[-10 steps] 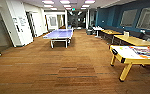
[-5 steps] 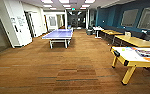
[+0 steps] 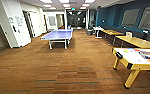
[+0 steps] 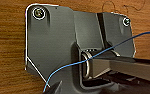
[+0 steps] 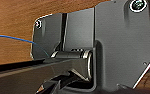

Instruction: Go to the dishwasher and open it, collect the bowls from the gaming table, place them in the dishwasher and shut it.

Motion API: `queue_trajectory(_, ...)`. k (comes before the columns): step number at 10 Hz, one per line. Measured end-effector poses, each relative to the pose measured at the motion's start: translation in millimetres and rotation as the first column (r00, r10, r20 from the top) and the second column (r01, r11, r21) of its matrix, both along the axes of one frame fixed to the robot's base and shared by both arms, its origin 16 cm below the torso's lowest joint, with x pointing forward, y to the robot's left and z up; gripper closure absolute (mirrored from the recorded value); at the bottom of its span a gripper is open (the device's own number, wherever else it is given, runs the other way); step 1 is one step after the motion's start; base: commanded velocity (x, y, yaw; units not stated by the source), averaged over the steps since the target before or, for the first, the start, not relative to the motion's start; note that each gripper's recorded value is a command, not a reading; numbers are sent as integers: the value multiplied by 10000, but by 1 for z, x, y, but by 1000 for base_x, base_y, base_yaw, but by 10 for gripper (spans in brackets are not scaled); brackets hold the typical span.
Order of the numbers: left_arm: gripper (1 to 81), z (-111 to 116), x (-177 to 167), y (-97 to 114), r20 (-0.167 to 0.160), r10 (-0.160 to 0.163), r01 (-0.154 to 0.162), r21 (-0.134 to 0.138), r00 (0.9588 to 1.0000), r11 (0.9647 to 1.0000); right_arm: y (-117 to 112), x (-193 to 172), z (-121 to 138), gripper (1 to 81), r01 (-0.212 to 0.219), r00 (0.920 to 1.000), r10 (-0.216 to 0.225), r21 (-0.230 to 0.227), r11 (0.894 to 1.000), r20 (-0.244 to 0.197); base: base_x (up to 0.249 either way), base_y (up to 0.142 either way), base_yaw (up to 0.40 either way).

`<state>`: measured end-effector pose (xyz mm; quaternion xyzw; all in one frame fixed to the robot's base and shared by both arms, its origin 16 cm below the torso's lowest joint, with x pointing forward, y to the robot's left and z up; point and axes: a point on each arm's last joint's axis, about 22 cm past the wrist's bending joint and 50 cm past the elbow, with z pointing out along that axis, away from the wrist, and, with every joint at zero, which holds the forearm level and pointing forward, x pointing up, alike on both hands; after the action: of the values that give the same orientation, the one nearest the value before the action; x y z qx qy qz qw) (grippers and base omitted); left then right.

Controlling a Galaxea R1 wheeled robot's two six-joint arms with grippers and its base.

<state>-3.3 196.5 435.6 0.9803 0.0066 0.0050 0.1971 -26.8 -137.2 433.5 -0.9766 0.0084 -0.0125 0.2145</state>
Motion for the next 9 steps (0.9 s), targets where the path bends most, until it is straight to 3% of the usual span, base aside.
queue_trajectory(2, 10, -1, -3, 7, -12, -5, 5, 96, 10000, 10000, 9, -3, 1, 10, -2, 10000, 2, 105, 9999, -13, 212, 0, 0)
queue_trajectory(9, 10, 0, 0, -5, 9, 0, 0, -39, 10000, 10000, -1, 1, 0, 10, 5, 10000, -5, -22, 10000, 27, 212, 0, 0)
